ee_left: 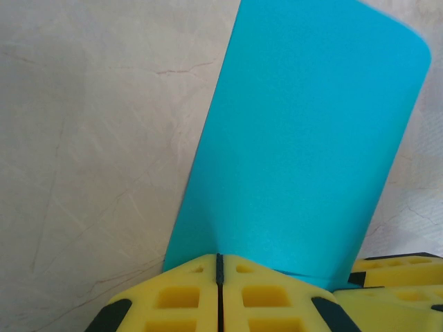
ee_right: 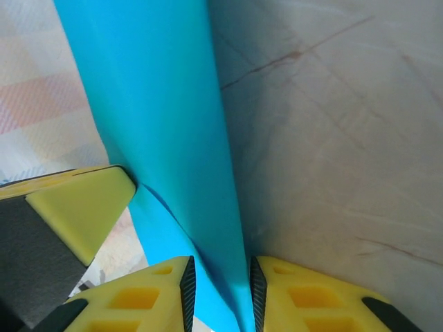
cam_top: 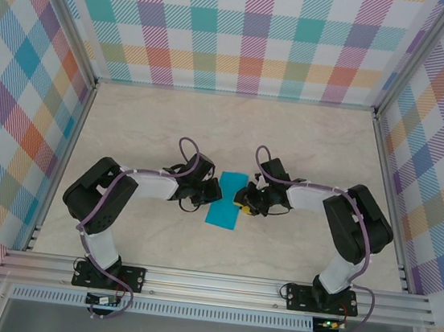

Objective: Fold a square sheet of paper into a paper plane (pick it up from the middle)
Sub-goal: Turn over the paper at the center of the table.

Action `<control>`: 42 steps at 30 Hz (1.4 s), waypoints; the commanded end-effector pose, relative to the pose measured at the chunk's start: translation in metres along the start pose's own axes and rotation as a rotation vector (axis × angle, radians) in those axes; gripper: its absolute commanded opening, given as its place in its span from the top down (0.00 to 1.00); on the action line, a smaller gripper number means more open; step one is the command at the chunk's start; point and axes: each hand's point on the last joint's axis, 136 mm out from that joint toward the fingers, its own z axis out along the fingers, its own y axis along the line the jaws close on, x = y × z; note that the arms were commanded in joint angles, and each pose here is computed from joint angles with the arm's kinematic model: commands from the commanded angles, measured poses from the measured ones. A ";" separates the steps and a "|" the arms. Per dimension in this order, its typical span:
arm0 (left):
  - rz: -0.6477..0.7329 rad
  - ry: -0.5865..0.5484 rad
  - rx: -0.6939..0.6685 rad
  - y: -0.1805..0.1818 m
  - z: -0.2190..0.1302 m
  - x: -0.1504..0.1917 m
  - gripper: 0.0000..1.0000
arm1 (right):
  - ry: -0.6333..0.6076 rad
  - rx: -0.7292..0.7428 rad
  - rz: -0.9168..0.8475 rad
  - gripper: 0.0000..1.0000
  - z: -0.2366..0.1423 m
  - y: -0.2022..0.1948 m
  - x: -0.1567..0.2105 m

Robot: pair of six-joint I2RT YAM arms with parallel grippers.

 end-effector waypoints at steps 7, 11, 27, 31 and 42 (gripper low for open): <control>-0.051 -0.011 -0.081 0.024 -0.007 0.006 0.93 | -0.010 -0.031 -0.018 0.68 -0.003 0.006 0.001; -0.068 -0.008 -0.064 0.024 -0.005 0.006 0.93 | 0.035 -0.103 -0.044 0.68 0.000 0.018 0.007; -0.084 -0.044 0.034 0.003 -0.018 -0.001 0.88 | 0.084 -0.155 -0.112 0.74 0.009 0.019 0.014; -0.085 -0.103 0.019 0.000 -0.039 -0.008 0.84 | 0.088 -0.162 -0.146 0.82 0.007 0.024 0.014; -0.061 -0.332 -0.071 0.015 -0.138 -0.018 0.64 | -0.015 0.042 -0.324 0.94 -0.048 0.035 0.006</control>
